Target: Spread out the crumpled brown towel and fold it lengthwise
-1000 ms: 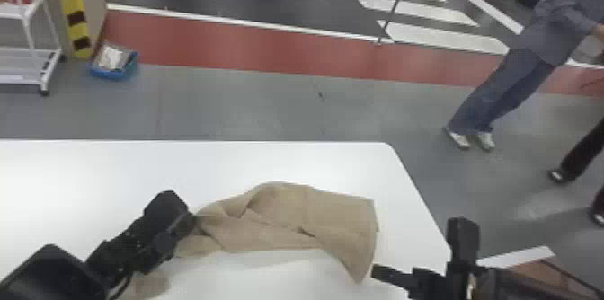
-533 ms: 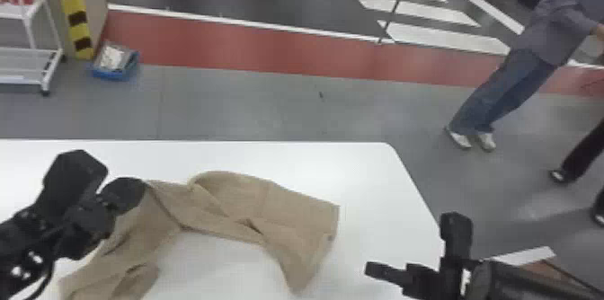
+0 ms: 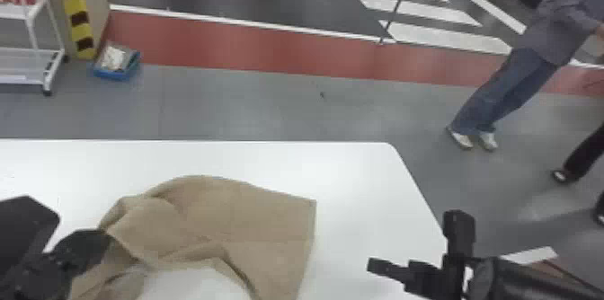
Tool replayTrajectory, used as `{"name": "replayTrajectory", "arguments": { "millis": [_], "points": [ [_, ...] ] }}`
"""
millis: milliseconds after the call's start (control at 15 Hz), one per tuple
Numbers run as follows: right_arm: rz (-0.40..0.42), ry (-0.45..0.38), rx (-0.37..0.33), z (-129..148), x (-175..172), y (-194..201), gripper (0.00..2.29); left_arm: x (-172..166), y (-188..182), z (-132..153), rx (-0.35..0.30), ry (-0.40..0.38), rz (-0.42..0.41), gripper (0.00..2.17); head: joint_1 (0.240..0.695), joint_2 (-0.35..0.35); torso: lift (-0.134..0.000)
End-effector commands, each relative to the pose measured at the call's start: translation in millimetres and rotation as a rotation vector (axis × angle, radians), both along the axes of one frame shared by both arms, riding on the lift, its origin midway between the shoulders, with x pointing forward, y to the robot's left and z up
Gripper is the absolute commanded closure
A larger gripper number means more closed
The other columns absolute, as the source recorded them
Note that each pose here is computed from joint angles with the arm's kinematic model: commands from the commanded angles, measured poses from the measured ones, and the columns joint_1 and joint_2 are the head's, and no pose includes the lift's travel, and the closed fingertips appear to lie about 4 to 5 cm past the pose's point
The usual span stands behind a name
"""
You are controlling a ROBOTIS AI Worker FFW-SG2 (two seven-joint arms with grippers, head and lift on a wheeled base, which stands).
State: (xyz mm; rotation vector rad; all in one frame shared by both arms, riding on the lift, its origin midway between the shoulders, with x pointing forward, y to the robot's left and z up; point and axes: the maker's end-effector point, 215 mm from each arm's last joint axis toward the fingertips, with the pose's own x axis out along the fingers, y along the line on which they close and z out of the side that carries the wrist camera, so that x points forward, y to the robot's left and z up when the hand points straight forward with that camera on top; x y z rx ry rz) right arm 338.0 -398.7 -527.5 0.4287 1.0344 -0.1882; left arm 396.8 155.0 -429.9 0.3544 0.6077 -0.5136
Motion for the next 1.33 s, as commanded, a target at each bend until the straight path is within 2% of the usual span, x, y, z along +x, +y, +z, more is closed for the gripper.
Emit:
{"name": "replayTrajectory", "arguments": {
  "millis": [0, 133, 267, 333, 467, 533, 733, 800, 933, 1067, 1200, 1267],
  "points": [
    [0.007, 0.003, 0.005, -1.0, 0.9, 4.9, 0.07, -36.0, -2.2, -32.4, 0.041, 0.103, -0.011, 1.53, 0.695, -0.350, 0.000],
    [0.050, 0.011, 0.017, -2.1, 1.1, 24.3, 0.08, -42.7, 1.0, -49.3, 0.094, 0.122, -0.014, 1.52, 0.695, -0.350, 0.000],
    [0.098, 0.001, 0.005, 7.1, -3.9, 40.8, 0.12, -38.9, 2.4, -61.6, 0.097, 0.138, -0.011, 1.37, 0.695, -0.350, 0.000],
    [0.116, 0.000, 0.009, 12.0, -5.4, 49.2, 0.15, -31.8, 2.5, -60.0, 0.100, 0.117, -0.008, 0.87, 0.695, -0.350, 0.000],
    [0.167, -0.015, 0.016, 24.9, -8.5, 68.6, 0.20, -20.5, 0.2, -51.2, 0.091, 0.077, -0.012, 0.12, 0.695, -0.316, 0.000],
    [0.208, -0.042, 0.013, 31.0, -6.1, 78.8, 0.21, -14.9, 3.7, -49.6, 0.091, 0.069, 0.003, 0.01, 0.695, -0.303, 0.000],
    [0.338, -0.133, 0.015, 41.0, 10.5, 98.6, 0.23, 3.4, 20.8, -47.3, 0.051, 0.049, 0.066, 0.01, 0.695, -0.248, 0.000],
    [0.399, -0.166, 0.016, 42.1, 16.5, 106.5, 0.28, 8.8, 28.3, -50.5, 0.042, 0.055, 0.088, 0.02, 0.695, -0.207, 0.000],
    [0.544, -0.235, 0.016, 47.7, 27.5, 126.0, 0.29, 18.1, 40.4, -51.3, 0.034, 0.056, 0.120, 0.03, 0.695, -0.164, 0.000],
    [0.699, -0.255, 0.024, 54.5, 25.8, 146.9, 0.34, 22.4, 48.7, -50.2, 0.032, 0.055, 0.138, 0.03, 0.695, -0.124, 0.000],
    [0.864, -0.250, -0.028, 55.1, 19.7, 164.7, 0.34, 25.6, 53.2, -47.6, 0.000, 0.061, 0.158, 0.03, 0.695, -0.069, 0.000],
    [0.967, -0.250, -0.086, 53.3, 17.9, 171.4, 0.34, 26.8, 56.8, -47.0, -0.033, 0.080, 0.179, 0.03, 0.695, -0.054, 0.000]
  ]
}}
